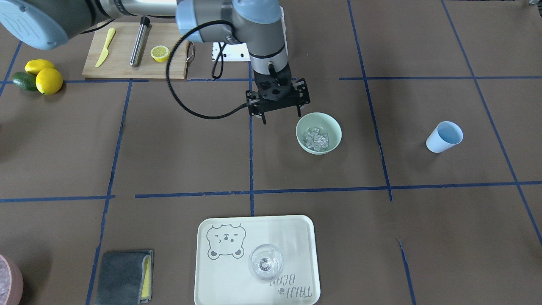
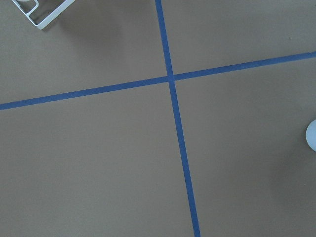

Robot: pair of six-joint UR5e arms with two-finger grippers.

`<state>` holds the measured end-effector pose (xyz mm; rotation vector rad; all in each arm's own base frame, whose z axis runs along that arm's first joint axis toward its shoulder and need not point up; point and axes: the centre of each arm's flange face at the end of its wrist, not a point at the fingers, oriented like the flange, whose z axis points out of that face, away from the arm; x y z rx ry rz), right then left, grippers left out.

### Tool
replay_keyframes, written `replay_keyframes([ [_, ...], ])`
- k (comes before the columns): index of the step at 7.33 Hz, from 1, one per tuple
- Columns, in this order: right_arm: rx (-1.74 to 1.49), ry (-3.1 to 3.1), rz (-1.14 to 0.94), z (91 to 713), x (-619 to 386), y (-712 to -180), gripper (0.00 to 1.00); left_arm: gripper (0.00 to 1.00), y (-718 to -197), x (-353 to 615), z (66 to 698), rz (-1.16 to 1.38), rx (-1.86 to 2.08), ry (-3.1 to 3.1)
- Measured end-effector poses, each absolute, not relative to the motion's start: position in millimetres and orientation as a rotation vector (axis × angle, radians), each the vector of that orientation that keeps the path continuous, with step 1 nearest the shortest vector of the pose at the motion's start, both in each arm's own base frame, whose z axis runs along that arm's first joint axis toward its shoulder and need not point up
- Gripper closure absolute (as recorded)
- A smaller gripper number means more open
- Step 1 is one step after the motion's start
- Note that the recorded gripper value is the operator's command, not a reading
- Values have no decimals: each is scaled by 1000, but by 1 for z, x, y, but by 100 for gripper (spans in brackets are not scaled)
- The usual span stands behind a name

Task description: Pour ice into bowl

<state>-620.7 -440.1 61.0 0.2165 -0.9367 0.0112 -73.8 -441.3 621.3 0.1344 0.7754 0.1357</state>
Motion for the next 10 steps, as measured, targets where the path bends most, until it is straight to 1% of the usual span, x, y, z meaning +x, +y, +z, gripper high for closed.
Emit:
replay_keyframes([
  [1,207,-917,16,64,-654,-444,20,0,-441,-74,621,137,135,776],
  [2,196,-895,14,75,-675,-445,23,0,-441,-73,621,138,135,777],
  [4,173,-864,2,94,-697,-437,70,0,-441,-74,621,137,136,778],
  [5,166,-860,-2,97,-702,-433,100,0,-441,-74,621,137,137,778],
  [8,162,-877,-5,98,-708,-425,100,0,-441,-74,622,137,137,776],
  [10,164,-951,37,92,-706,-425,100,0,-440,-74,624,135,132,776],
])
